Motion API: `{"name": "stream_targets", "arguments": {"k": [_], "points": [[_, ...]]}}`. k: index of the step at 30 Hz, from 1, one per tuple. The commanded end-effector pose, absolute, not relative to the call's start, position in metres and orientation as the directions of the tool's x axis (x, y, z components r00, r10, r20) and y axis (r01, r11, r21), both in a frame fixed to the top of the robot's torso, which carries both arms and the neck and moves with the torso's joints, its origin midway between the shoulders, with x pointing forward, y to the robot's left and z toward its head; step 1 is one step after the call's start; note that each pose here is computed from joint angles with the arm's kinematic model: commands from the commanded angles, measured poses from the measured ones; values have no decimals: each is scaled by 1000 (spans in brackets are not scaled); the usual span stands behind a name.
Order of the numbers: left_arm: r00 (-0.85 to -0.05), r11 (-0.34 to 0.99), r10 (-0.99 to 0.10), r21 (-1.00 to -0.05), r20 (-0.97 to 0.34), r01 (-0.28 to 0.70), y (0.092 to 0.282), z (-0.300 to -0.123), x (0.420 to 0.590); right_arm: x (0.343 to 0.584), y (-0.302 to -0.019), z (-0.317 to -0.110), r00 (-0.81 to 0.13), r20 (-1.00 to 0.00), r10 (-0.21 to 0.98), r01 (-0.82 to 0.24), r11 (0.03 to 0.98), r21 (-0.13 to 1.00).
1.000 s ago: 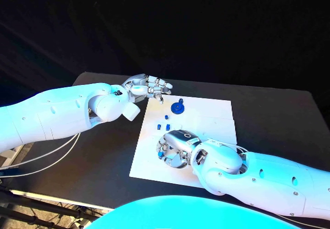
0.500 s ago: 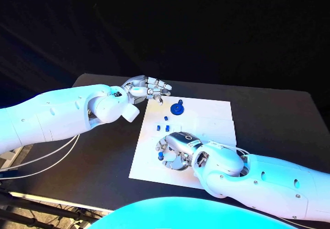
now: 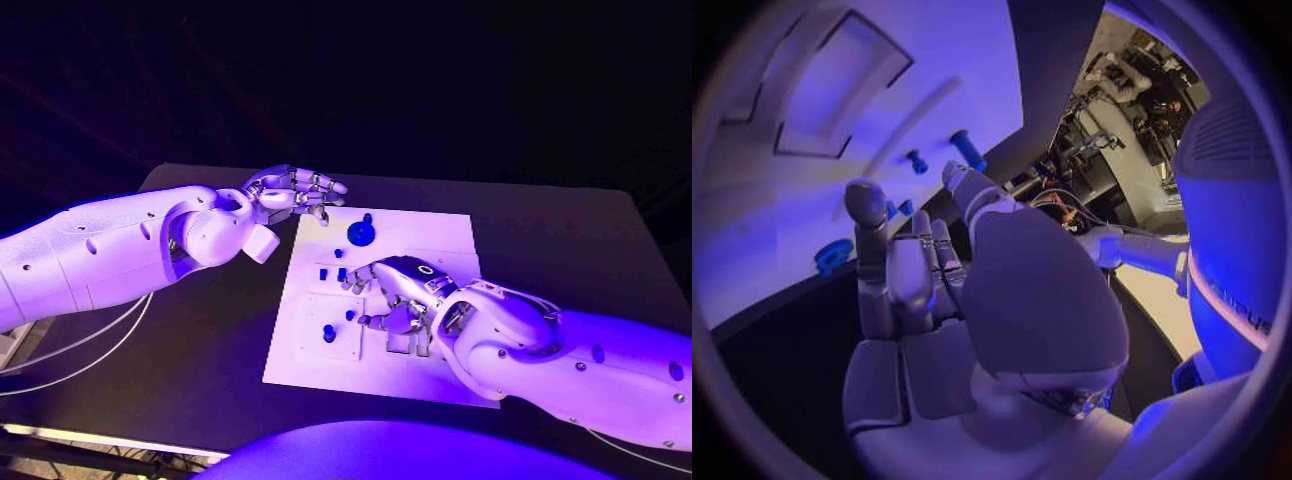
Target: Assemble the parts on the task board
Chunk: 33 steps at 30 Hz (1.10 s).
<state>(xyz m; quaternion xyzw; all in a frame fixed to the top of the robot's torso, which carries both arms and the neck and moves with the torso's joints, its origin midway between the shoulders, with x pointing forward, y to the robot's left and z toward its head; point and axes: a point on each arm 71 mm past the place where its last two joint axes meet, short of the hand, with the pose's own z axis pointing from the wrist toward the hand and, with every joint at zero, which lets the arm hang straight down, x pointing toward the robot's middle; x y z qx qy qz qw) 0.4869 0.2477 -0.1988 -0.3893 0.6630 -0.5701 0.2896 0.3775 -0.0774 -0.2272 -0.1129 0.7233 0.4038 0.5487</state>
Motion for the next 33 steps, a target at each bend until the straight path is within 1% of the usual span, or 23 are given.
{"name": "stream_targets", "arguments": {"k": [1,5,7,12,16,19,22,29,33], "points": [[-544,39,-836,-983,66,-178,247,-197,487,386,-98,-212,-388,-800,458,-555,577,599],[-541,35,-839,-984,66,-175,248,-198,487,395,-134,-201,-376,-786,490,-479,624,618],[-540,37,-839,-983,66,-178,248,-198,487,398,-155,-199,-385,-775,501,-416,655,631],[-534,39,-843,-983,64,-180,250,-199,486,398,-205,-203,-416,-741,526,-235,725,647],[-531,38,-845,-983,64,-178,250,-199,486,392,-229,-209,-418,-744,522,-153,767,623],[-533,36,-844,-984,65,-177,250,-198,485,386,-240,-217,-431,-749,504,-98,799,594],[-535,35,-843,-984,66,-176,249,-198,485,379,-243,-226,-453,-749,484,-60,821,568],[-539,32,-840,-984,69,-175,247,-198,484,368,-234,-252,-504,-740,445,4,859,513],[-539,31,-840,-984,69,-175,248,-198,484,365,-231,-259,-514,-742,430,11,869,495]]}}
